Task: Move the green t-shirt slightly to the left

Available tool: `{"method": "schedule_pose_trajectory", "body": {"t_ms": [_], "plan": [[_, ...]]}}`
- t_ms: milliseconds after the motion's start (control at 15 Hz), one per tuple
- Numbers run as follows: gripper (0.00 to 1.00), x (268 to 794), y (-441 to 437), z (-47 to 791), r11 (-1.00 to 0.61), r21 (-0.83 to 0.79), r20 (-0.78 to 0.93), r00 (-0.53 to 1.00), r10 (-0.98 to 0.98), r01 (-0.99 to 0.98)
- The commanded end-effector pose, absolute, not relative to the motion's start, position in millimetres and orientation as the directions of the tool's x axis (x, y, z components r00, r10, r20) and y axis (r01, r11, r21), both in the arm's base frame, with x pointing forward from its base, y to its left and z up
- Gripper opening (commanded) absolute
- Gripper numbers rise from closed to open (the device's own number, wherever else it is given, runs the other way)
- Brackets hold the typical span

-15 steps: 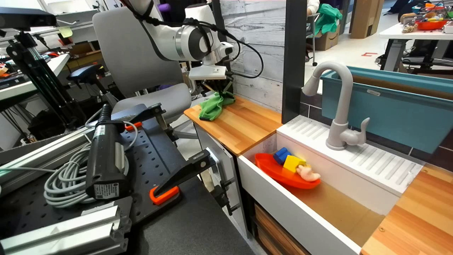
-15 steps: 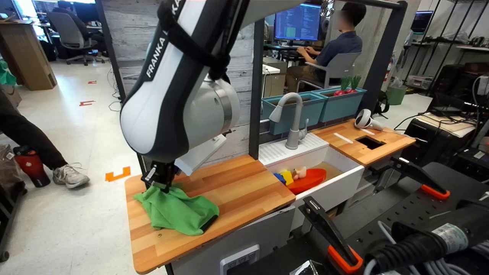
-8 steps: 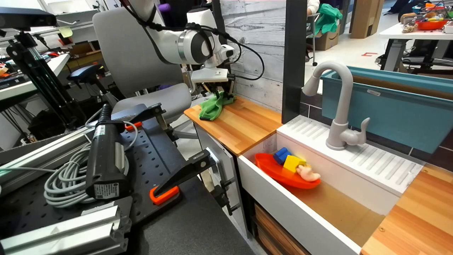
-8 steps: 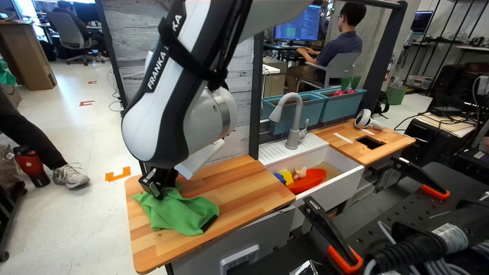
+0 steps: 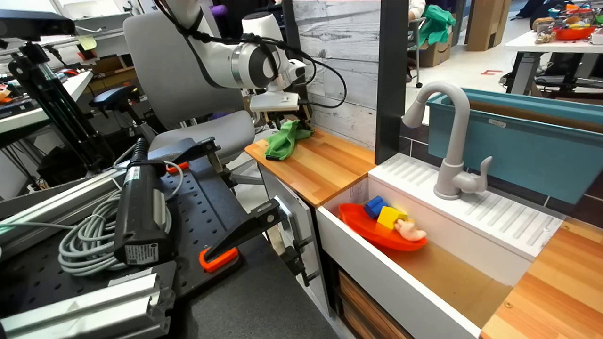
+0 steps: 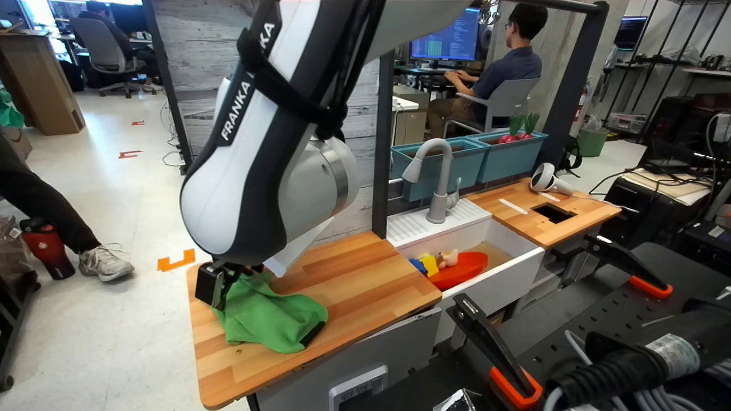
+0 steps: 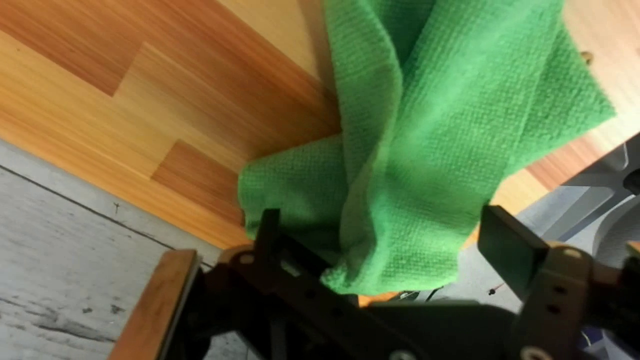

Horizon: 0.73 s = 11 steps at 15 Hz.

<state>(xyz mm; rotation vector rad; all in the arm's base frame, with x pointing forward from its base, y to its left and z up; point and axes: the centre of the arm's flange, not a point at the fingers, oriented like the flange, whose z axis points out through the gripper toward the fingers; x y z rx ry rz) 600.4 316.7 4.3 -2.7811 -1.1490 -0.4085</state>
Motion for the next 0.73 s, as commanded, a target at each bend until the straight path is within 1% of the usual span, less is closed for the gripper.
{"method": "schedule_pose_trajectory", "body": {"t_ms": [0,400,467,667], "plan": [[1.00,567,304,30,-0.692,-0.024,0.318,0.662,0.679,0.722],[1.00,542,282,75,-0.703,-0.070,0.355,0.676,0.645,0.708],[1.00,563,301,43,-0.715,-0.049,0.345,0.684,0.643,0.698],[1.00,555,291,60,-0.714,-0.062,0.342,0.687,0.642,0.698]]}}
